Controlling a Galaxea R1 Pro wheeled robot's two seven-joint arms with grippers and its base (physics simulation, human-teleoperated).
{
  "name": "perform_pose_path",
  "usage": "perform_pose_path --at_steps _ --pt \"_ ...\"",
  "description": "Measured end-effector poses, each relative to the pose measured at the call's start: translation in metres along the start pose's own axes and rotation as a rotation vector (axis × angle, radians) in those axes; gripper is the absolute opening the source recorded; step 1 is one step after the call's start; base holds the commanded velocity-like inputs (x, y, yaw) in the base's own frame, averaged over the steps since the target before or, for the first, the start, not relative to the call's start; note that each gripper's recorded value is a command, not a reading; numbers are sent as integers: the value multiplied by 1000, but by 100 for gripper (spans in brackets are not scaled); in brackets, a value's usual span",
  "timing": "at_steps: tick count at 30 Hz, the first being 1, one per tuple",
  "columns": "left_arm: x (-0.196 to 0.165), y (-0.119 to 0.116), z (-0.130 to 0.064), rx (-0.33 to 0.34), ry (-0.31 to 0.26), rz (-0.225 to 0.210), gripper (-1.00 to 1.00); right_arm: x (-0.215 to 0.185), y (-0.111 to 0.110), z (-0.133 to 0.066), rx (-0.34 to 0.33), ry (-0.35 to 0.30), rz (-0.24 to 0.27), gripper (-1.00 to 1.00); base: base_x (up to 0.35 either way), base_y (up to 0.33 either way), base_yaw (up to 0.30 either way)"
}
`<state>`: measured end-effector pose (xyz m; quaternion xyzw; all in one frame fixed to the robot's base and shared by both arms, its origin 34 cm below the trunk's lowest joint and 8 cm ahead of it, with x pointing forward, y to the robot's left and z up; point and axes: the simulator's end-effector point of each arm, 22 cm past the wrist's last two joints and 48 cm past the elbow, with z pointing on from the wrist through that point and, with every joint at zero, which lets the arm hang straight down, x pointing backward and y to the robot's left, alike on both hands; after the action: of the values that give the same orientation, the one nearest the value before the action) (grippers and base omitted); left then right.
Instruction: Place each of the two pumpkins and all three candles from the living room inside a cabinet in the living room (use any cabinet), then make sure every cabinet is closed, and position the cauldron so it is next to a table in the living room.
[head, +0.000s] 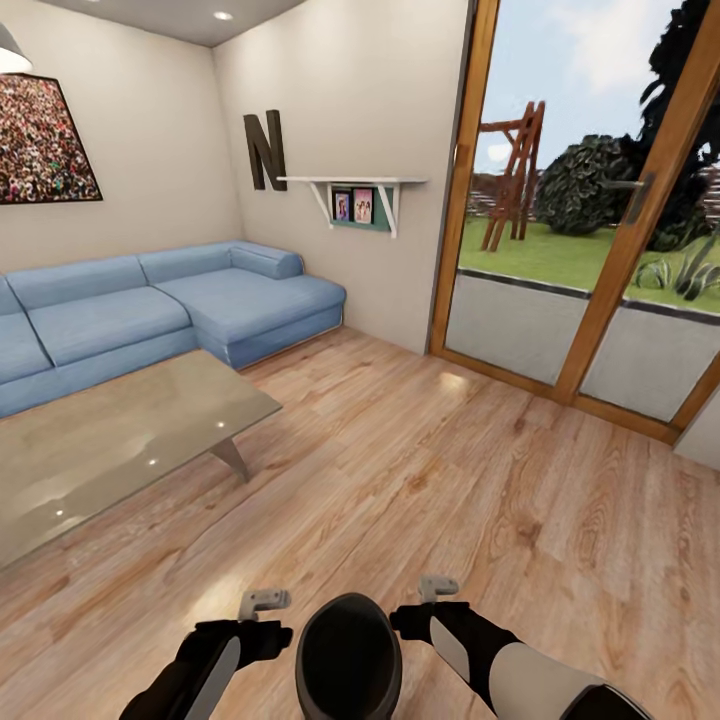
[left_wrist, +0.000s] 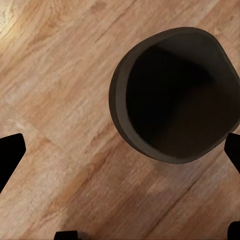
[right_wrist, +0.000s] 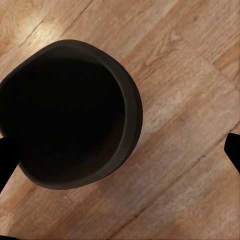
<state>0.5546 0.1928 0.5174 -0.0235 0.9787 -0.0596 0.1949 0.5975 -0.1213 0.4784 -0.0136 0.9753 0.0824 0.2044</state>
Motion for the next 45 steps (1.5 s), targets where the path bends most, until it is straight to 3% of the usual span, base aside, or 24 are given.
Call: perform_pose_path --at_steps 6,21,34,36,40,45 --pt "10 -11 12 15 8 -1 100 6 2 10 -5 -1 0 100 0 0 0" --pt "28 -8 39 14 13 2 100 20 -1 35 -8 -10 0 100 0 0 0" --pt "42 -6 62 35 16 -23 100 31 -6 57 -7 -25 0 100 0 0 0" --pt "44 -4 65 39 16 -37 100 33 -6 60 -7 -25 0 100 0 0 0" --pt "46 -1 71 64 16 -110 100 38 -7 67 -9 -25 -1 100 0 0 0" --pt "51 1 80 78 16 -141 100 43 -8 76 -12 -26 -1 100 0 0 0"
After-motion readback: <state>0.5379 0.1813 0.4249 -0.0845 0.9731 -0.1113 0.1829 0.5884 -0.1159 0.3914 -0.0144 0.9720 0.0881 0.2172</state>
